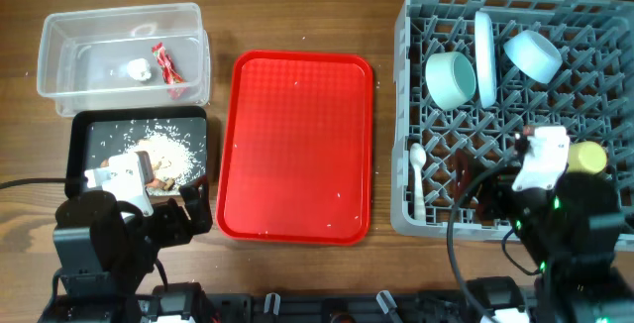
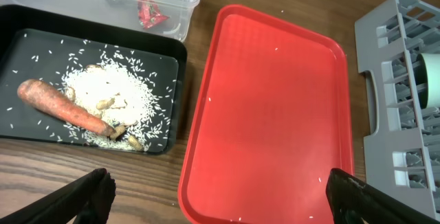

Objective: Sort waste into correct bins and load items into the dishwasher rack

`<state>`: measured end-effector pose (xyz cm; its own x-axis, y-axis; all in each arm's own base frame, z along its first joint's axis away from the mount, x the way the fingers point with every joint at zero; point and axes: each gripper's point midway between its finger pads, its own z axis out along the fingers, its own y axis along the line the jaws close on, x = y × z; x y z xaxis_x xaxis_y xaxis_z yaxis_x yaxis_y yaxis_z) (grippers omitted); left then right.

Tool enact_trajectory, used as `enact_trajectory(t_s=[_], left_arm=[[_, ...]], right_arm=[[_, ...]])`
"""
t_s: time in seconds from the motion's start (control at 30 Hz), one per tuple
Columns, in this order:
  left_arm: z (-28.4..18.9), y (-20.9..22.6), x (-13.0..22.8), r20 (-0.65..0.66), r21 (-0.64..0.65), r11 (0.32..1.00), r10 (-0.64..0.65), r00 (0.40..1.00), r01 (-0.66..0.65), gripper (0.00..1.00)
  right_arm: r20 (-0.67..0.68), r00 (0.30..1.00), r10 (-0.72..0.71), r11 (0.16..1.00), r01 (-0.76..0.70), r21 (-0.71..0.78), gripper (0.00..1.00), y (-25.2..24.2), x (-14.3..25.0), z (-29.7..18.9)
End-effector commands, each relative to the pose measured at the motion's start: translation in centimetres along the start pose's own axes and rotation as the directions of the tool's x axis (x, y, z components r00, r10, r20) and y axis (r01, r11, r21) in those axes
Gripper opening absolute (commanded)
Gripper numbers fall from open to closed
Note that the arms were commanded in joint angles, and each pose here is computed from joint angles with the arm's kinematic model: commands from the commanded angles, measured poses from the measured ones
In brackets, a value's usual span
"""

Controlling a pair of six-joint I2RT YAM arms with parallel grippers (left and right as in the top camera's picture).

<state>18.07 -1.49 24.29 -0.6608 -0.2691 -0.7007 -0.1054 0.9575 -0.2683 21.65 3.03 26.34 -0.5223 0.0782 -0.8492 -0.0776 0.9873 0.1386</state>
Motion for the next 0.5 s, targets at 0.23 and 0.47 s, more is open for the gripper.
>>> enact_trajectory(t_s=[0.23,0.47], left_arm=[[0.0,0.2,0.1,0.002,-0.006,1.000,-0.005,1.000,0.005,1.00],[0.0,0.2,0.1,0.002,-0.006,1.000,-0.005,1.000,0.005,1.00]], right_arm=[[0.501,0.865,0.001,0.994,0.052,-0.092,1.00,0.6,-0.4,1.4],[0.657,0.754,-0.004,0.995,0.070,-0.075,1.00,-0.1,0.2,2.2]])
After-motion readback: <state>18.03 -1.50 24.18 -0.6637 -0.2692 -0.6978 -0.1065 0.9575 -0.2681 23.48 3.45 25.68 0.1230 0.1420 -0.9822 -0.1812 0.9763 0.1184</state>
